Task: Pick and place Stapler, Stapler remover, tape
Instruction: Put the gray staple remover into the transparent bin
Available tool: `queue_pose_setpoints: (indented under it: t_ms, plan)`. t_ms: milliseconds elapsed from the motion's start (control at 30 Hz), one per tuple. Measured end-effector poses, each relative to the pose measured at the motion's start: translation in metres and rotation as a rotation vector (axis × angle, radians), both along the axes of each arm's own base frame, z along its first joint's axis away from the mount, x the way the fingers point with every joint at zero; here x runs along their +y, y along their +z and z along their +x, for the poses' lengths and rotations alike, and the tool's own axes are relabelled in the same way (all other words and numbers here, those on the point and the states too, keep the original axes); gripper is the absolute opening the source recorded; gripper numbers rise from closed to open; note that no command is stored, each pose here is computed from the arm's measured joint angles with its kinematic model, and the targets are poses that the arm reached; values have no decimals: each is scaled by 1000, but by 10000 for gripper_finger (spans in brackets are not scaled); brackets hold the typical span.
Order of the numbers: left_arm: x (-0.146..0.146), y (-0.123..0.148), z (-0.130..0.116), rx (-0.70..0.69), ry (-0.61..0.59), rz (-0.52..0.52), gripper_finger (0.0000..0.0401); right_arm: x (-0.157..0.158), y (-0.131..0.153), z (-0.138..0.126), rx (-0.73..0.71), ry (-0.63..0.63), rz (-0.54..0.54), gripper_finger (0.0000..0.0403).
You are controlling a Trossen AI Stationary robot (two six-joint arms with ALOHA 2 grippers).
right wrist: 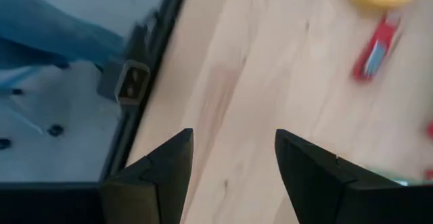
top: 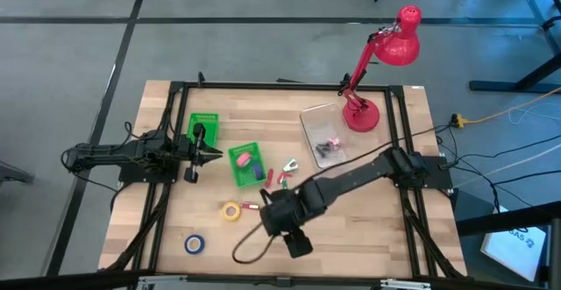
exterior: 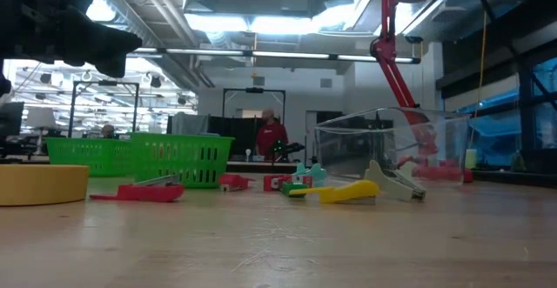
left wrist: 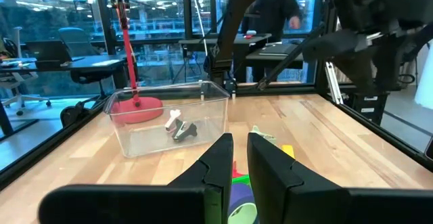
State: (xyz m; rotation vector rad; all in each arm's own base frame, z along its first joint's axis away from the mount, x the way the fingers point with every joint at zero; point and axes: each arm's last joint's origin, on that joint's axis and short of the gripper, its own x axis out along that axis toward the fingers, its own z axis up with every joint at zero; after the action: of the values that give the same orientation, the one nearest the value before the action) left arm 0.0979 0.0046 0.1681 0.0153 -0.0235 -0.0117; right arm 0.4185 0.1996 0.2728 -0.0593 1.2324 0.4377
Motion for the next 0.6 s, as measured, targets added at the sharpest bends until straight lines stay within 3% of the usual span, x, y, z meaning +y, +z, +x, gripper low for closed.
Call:
queue_pose_setpoints:
  t_ms: [400, 600]
  plan:
    - [0, 0, 0, 0, 0, 0, 42, 1, -6, -25, 216, -198, -142, 212]
    - [0, 0, 0, 0, 0, 0, 42, -6, -7, -34, 254, -274, -308, 212]
